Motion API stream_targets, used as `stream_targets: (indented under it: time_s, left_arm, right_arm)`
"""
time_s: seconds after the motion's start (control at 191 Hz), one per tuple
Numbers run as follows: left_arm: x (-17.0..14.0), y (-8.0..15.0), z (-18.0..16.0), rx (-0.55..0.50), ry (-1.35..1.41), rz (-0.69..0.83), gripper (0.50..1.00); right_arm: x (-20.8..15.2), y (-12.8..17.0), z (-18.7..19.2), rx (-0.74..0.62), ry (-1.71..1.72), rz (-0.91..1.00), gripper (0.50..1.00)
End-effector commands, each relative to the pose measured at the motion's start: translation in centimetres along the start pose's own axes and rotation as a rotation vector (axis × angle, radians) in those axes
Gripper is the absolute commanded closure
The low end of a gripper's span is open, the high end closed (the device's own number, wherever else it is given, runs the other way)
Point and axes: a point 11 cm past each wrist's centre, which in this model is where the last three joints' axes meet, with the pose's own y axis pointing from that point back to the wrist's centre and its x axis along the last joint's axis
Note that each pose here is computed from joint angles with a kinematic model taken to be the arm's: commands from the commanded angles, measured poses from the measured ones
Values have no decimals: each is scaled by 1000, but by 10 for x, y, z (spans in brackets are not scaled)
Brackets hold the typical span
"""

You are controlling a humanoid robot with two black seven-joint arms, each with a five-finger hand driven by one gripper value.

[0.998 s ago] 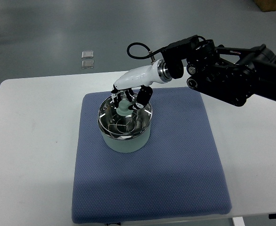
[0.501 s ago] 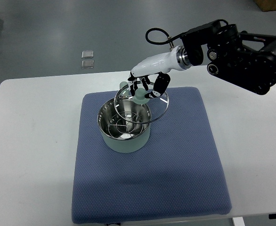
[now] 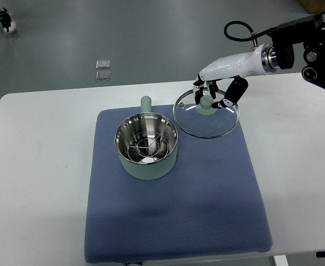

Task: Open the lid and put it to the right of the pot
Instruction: 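Lower the lid onto the mat beside the pot and release it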

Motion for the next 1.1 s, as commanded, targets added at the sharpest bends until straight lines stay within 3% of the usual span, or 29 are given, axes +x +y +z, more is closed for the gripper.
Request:
stream_targets:
  time_s: [0.0, 0.538, 0.632, 0.674, 0.695, 0.71, 0.721, 0.726, 0.742, 0.747, 0.752, 0.768, 0.789, 0.972, 1.097]
  left_arm:
    - [0, 0, 0, -1, 1, 0, 500]
    - [0, 0, 0, -1, -1, 0, 500]
    - [0, 0, -1, 1, -1, 0, 500]
    - [0, 0, 0, -1, 1, 0, 500]
    - [0, 0, 0, -1, -1, 0, 500]
    - [0, 0, 0, -1, -1, 0, 500]
    - [0, 0, 0, -1, -1, 0, 500]
    - [0, 0, 0, -1, 1, 0, 500]
    - [0, 0, 0, -1, 1, 0, 500]
    - [0, 0, 0, -1, -1, 0, 500]
    - [0, 0, 0, -1, -1, 0, 500]
    - [0, 0, 0, -1, 1, 0, 500]
    - [0, 0, 0, -1, -1, 0, 500]
    - [0, 0, -1, 1, 1, 0, 500]
    - [0, 0, 0, -1, -1, 0, 500]
  right_arm:
    - [-19, 1, 10, -7, -36, -13, 1000]
    - [-96, -43, 10, 28, -125, -33, 1000]
    - [-98, -45, 10, 30, -133, -31, 959]
    - [-99, -45, 11, 28, -137, -31, 904]
    - [-98, -45, 12, 24, -140, -29, 854]
    - [-98, -45, 13, 23, -142, -25, 791]
    - [-98, -45, 13, 23, -142, -25, 791]
    - [-97, -45, 12, 25, -143, -19, 755]
    - [-96, -45, 12, 24, -144, -15, 718]
    - [-95, -45, 12, 27, -147, -11, 679]
    - [-95, -45, 12, 27, -147, -11, 679]
    - [-94, -46, 11, 33, -156, -1, 605]
    - [-93, -46, 11, 37, -170, 8, 566]
    - [-88, -42, 13, 67, -316, 49, 568]
    - [-78, -39, 29, 86, -605, 145, 572]
